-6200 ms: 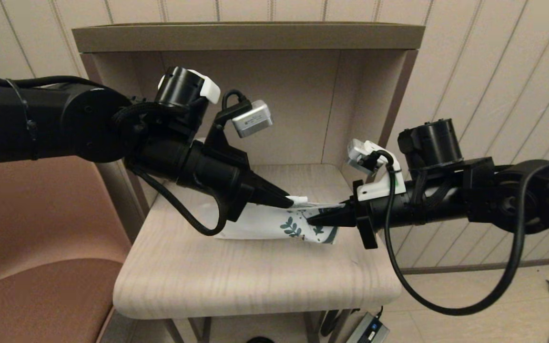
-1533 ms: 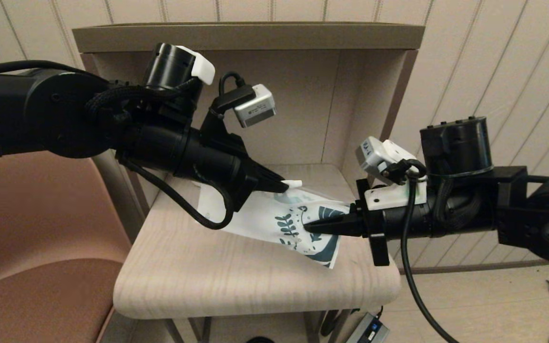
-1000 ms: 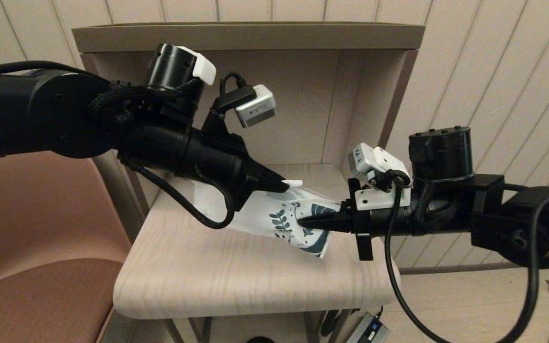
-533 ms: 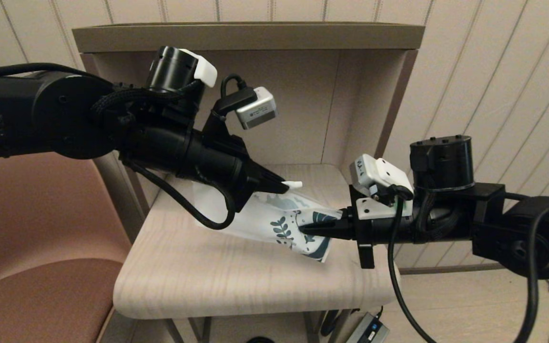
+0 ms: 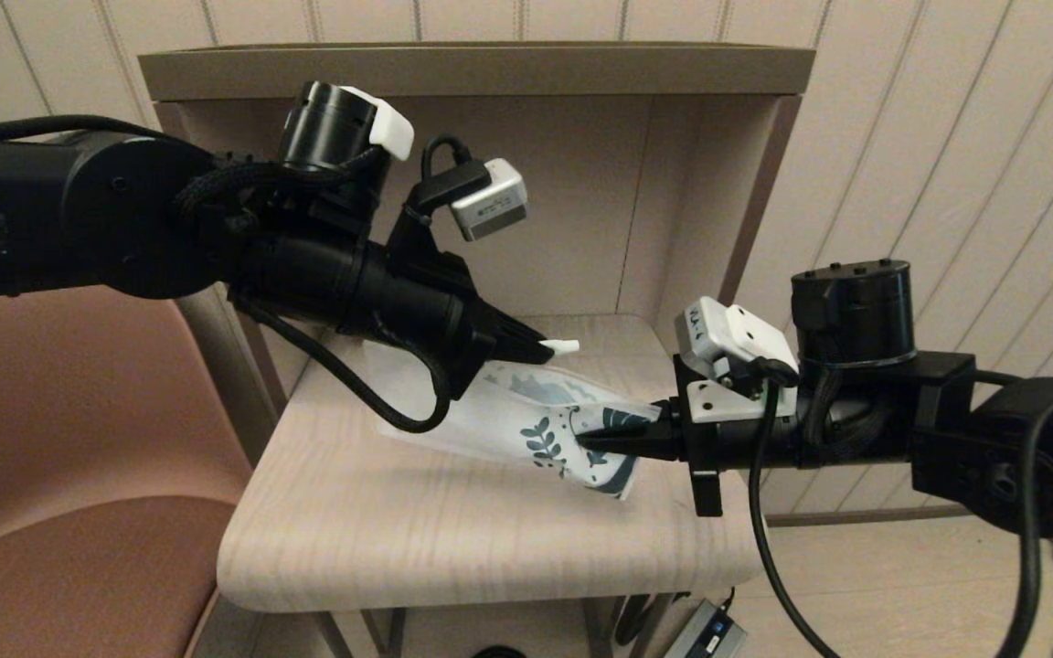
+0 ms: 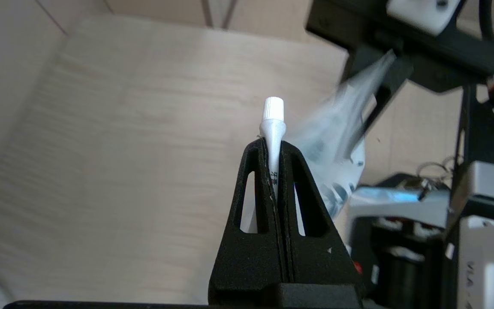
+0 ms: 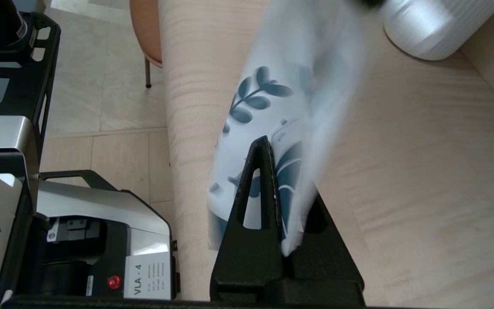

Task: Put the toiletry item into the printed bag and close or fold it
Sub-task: Place the toothpaste in the storage bag

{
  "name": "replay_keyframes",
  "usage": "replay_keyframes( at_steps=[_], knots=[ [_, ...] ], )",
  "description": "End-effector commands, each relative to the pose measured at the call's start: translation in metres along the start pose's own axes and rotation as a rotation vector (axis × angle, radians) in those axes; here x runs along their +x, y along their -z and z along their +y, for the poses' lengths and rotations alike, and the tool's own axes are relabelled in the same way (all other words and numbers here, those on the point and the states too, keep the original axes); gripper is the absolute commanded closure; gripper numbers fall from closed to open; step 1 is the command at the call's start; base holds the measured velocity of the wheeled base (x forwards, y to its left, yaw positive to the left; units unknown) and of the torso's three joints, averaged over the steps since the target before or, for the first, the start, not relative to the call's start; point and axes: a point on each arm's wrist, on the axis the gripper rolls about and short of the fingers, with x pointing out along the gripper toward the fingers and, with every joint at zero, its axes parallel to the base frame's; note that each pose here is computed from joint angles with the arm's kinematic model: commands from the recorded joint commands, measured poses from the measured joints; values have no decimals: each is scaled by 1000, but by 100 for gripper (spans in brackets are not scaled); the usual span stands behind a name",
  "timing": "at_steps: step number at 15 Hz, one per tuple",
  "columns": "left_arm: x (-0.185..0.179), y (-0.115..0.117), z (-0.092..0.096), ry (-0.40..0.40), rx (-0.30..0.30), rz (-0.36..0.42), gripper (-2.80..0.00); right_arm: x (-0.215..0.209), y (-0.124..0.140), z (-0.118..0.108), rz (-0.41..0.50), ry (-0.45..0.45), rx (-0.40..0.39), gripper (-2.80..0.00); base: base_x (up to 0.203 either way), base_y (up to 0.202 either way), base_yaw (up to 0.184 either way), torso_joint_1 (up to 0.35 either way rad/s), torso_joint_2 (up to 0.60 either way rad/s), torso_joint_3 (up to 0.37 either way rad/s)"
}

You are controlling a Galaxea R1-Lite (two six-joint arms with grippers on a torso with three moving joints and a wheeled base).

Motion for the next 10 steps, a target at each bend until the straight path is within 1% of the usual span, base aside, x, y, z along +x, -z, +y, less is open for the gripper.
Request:
replay_keyframes(
  at_steps=[1,3,5,8,10],
  knots=[
    [-4,-4,0,-2,8,-10,0,1,0,0,-3,-3,-4,0,0,0,0,0,0,0],
    [0,2,0,10,-5,11,0,0,0,0,-4,-3,-5,0,0,0,0,0,0,0],
    [0,4,-2,15,-9,16,0,0,0,-1,-3,-2,-4,0,0,0,0,0,0,0],
    [-6,-3,-2,2,7,-8,0,1,5,-3,6,2,6,0,0,0,0,0,0,0],
    [-17,-10,-6,-7,21,-29,0,-1,7,-5,11,9,12,0,0,0,0,0,0,0]
  ],
)
